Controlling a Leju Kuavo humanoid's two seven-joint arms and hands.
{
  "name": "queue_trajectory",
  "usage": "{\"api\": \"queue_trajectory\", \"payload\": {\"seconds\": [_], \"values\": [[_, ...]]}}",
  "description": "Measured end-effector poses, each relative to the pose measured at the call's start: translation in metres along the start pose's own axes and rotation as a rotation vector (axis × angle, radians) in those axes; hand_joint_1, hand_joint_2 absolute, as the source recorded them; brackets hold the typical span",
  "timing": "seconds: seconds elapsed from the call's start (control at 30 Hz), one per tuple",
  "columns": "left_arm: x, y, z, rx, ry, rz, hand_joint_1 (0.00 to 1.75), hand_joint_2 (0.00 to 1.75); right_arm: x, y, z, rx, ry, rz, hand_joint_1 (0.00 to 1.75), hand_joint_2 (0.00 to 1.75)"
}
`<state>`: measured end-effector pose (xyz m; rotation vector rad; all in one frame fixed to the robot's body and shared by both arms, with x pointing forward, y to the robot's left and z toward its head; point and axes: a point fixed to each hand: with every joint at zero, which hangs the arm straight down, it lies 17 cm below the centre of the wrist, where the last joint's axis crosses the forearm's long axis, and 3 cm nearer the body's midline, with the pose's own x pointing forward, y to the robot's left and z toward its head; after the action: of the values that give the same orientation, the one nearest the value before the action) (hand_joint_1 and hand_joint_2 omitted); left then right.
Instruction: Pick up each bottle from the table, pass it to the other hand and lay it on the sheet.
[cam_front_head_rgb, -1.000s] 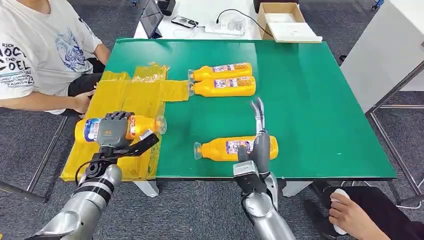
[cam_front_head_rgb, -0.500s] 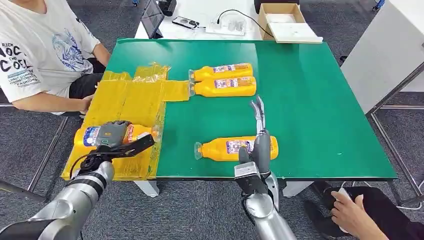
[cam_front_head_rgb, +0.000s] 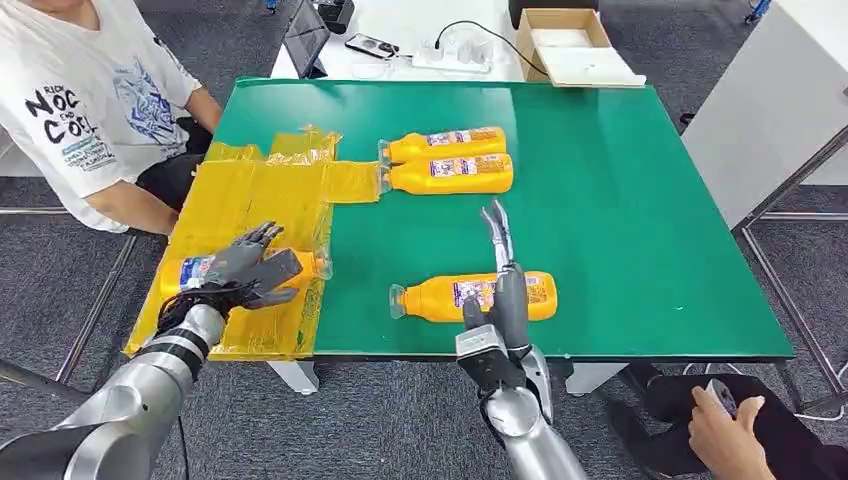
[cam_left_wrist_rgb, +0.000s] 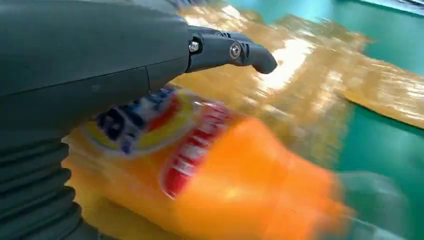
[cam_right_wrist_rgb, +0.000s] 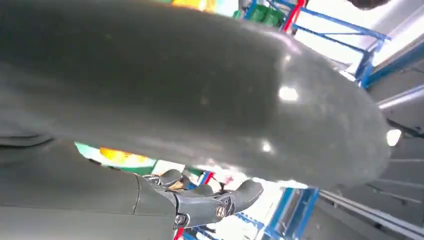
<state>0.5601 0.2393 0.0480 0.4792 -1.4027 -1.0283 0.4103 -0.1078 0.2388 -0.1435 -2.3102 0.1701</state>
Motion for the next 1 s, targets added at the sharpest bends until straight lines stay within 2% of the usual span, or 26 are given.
{"api": "queue_trajectory", "payload": {"seconds": [0.27,0.3,0.37,0.47,0.5,0.6,0.7,0.87,1.0], "values": [[0.014,-0.012,0.002,-0.09,-0.051,0.13,0.0,0.0,-0.021,-0.001,0.003,0.008,0.052,-0.004,0.0,0.0],[0.016,-0.012,0.003,-0.093,-0.062,0.159,0.0,0.0,-0.027,0.001,0.004,0.026,0.074,0.01,0.0,1.75],[0.02,-0.003,0.003,-0.043,-0.089,0.223,0.0,0.0,-0.051,0.014,0.009,0.12,0.151,0.08,0.0,1.75],[0.02,0.024,0.008,0.184,-0.131,0.328,0.0,0.0,-0.105,0.032,0.035,0.336,0.324,0.24,0.0,1.75],[0.019,0.042,0.013,0.316,-0.145,0.352,0.0,1.75,-0.121,0.033,0.046,0.393,0.369,0.288,0.0,1.75],[0.01,0.065,0.031,0.539,-0.12,0.362,0.0,1.75,-0.149,0.028,0.066,0.486,0.453,0.346,0.0,1.75],[-0.003,0.092,0.061,0.785,-0.063,0.379,0.0,1.75,-0.171,0.02,0.076,0.583,0.509,0.413,0.0,1.75],[0.001,0.098,0.083,0.906,-0.055,0.389,0.0,1.75,-0.189,0.004,0.077,0.659,0.533,0.473,0.0,1.75],[0.017,0.103,0.093,0.966,-0.08,0.366,0.0,1.75,-0.198,-0.008,0.074,0.7,0.54,0.504,0.0,1.75]]}}
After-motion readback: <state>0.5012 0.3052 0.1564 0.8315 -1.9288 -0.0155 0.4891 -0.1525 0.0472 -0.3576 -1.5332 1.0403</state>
